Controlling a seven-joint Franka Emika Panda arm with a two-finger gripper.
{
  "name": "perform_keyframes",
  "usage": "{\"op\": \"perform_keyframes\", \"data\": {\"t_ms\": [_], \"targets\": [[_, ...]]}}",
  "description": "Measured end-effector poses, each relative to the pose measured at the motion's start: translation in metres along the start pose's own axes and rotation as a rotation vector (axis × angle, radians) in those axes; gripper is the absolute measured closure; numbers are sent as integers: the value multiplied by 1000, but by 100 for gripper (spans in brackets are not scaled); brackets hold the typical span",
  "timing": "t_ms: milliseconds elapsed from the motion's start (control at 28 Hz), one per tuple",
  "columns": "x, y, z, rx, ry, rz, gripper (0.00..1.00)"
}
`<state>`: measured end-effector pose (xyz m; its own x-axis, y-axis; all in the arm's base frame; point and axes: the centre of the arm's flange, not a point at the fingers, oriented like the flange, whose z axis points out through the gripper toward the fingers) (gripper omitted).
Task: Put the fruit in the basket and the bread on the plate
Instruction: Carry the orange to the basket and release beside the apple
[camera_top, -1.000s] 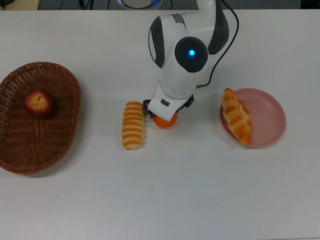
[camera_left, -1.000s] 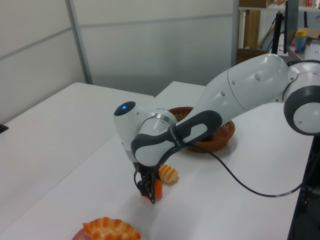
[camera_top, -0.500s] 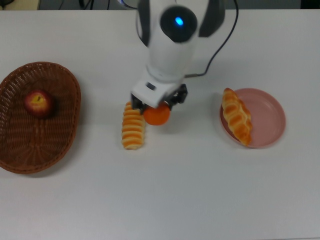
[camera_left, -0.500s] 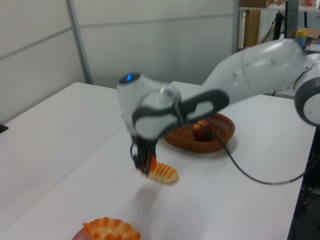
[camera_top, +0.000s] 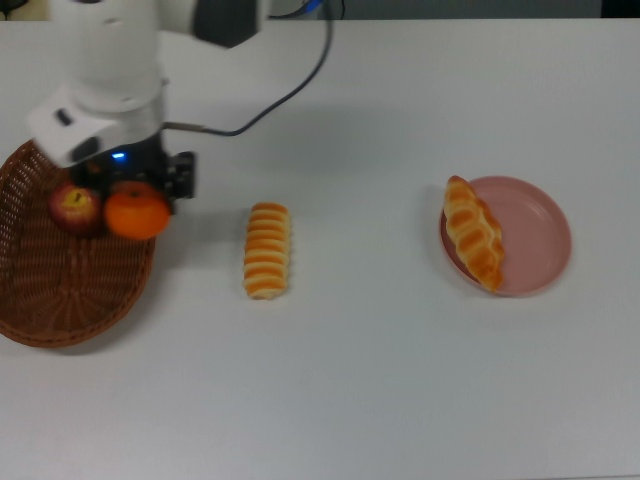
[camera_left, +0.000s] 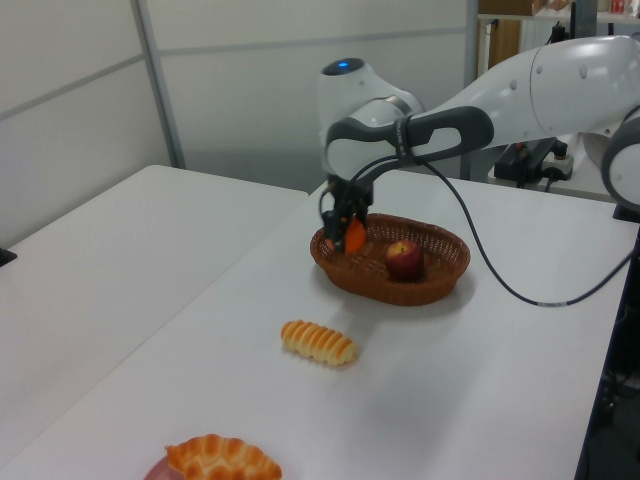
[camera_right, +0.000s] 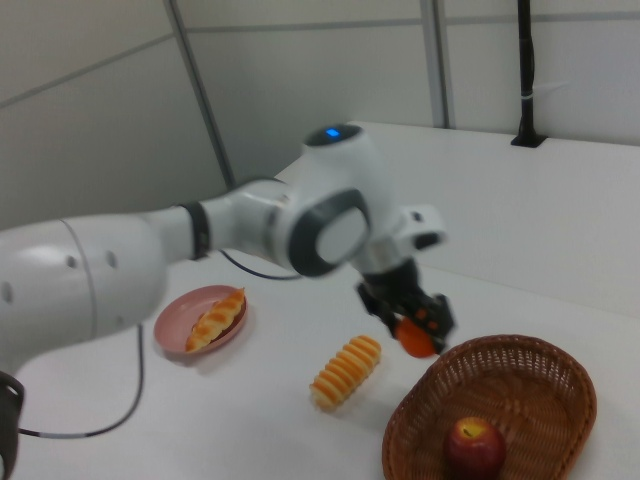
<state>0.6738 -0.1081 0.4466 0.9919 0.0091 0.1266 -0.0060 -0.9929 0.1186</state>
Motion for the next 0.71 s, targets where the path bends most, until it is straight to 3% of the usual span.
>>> {"op": "perform_keyframes", "data": {"t_ms": [250, 607, 714], "targets": [[-4, 72, 52, -18, 28, 60, 18], [-5, 81, 65, -36, 23, 19, 18], [-5, 81, 64, -36, 23, 11, 5]]}}
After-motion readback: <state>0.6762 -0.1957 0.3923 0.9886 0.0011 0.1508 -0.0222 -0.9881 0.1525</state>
